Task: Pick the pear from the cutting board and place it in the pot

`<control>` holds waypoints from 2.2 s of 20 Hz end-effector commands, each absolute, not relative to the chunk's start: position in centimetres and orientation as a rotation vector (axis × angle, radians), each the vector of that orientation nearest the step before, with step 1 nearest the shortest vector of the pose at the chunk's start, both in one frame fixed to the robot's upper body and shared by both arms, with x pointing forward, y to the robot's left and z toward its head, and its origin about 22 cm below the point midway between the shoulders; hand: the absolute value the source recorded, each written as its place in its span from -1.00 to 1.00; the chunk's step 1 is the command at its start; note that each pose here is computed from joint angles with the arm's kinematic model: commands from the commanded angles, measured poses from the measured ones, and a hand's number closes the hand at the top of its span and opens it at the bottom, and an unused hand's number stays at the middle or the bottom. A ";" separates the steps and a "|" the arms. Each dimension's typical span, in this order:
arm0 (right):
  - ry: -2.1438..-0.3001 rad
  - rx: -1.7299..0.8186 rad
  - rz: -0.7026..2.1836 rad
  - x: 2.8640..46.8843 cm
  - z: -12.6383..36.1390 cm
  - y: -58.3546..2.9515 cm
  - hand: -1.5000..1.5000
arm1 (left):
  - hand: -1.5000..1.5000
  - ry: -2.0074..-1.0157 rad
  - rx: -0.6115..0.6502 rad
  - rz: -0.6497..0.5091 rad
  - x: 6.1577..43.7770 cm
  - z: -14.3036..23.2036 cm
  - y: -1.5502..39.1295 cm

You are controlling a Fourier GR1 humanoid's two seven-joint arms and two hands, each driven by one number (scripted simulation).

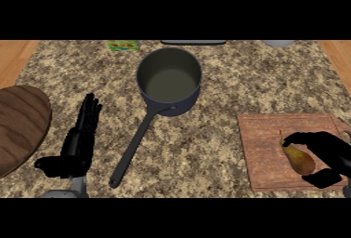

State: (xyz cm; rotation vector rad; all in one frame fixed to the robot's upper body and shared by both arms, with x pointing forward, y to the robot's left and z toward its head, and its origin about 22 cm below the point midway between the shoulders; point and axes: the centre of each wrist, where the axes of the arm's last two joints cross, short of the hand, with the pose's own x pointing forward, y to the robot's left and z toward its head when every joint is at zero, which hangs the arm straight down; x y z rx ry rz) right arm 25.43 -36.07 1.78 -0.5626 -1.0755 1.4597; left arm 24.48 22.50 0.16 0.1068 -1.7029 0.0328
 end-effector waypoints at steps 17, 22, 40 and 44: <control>-1.182 -0.772 1.084 30.3 1.1 -18.4 1.00 | 0.00 -1.721 0.040 -0.034 25.1 1.0 20.7; -1.211 -1.016 0.923 32.8 5.7 -14.4 1.00 | 0.00 -1.729 -0.004 -0.080 25.4 1.4 20.0; -1.018 -1.724 0.393 37.3 17.0 -4.0 1.00 | 0.00 -1.723 -0.116 -0.158 26.3 1.7 16.8; -0.961 -1.775 0.318 37.9 18.1 -3.1 1.00 | 0.00 -1.726 -0.097 -0.160 26.6 1.6 17.0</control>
